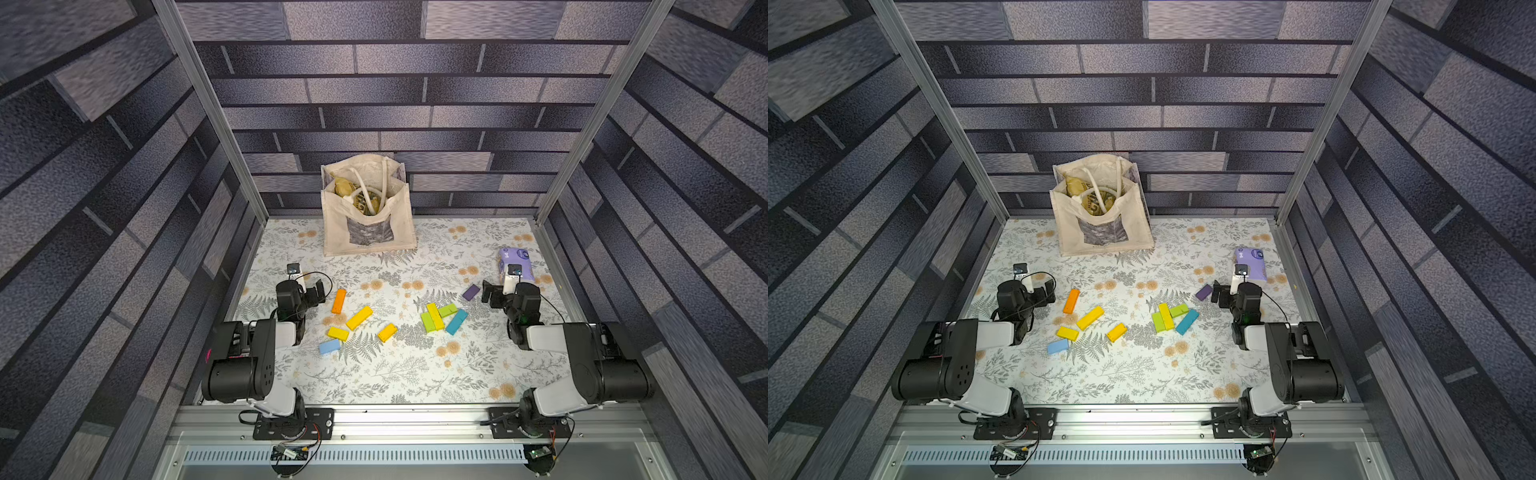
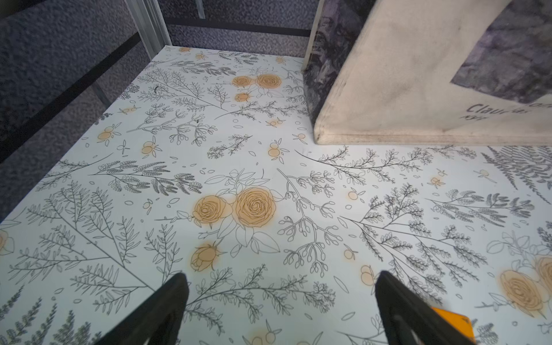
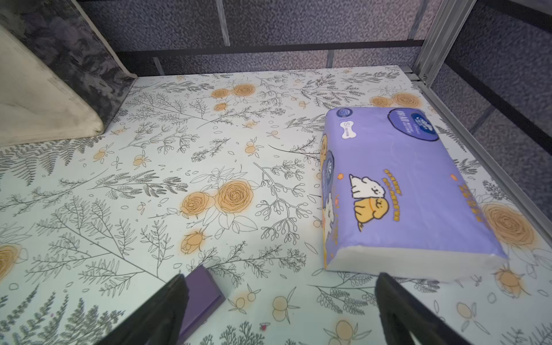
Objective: Assemble the letter p with building blocks
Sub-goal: Pick up the building block from the center of the board.
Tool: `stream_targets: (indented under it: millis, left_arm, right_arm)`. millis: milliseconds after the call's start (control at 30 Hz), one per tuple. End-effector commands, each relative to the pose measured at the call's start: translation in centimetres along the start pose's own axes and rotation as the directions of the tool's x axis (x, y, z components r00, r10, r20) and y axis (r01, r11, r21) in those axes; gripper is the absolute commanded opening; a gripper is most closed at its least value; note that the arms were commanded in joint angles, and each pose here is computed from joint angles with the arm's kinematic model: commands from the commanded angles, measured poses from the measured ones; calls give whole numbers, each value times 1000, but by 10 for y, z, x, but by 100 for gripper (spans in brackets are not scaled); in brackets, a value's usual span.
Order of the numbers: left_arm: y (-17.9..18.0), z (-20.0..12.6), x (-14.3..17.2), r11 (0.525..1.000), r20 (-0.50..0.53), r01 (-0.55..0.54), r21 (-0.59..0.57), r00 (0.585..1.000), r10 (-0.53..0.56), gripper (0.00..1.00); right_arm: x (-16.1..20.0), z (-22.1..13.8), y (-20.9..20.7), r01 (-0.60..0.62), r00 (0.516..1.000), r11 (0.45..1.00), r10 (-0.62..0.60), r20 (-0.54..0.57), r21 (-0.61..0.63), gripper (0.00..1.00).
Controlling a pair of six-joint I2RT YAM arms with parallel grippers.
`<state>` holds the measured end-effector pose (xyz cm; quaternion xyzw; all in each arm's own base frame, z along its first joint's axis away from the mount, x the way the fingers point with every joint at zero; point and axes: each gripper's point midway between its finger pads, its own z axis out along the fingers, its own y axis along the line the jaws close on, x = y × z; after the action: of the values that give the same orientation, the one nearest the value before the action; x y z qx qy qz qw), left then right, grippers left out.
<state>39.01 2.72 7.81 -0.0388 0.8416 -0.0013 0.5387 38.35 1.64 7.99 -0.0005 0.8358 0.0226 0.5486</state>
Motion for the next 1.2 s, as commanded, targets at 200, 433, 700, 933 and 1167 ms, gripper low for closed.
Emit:
stream_targets:
  millis: [200, 433, 700, 933, 1167]
  left_arm:
    - [-1, 4, -14, 1000, 38, 20, 15, 999, -21, 100]
    - [-1, 5, -15, 1000, 39, 20, 14, 999, -21, 100]
    - [-1, 0, -19, 1000, 50, 7, -13, 999, -7, 100]
    - [-40, -47, -87, 996, 91, 12, 84, 996, -20, 100]
    - [-126, -57, -119, 957, 64, 56, 283, 995, -77, 100]
  right_arm:
    - [-13, 3, 0, 9, 999, 1000, -9, 43, -4, 100]
    - [-13, 4, -2, 6, 999, 1000, -6, 42, 4, 100]
    - [-14, 3, -6, -5, 999, 1000, 4, 45, 26, 100]
    - [-49, -23, -47, -127, 985, 947, 154, -73, 295, 99]
    - [-30, -20, -2, -180, 835, 973, 229, -500, 144, 95]
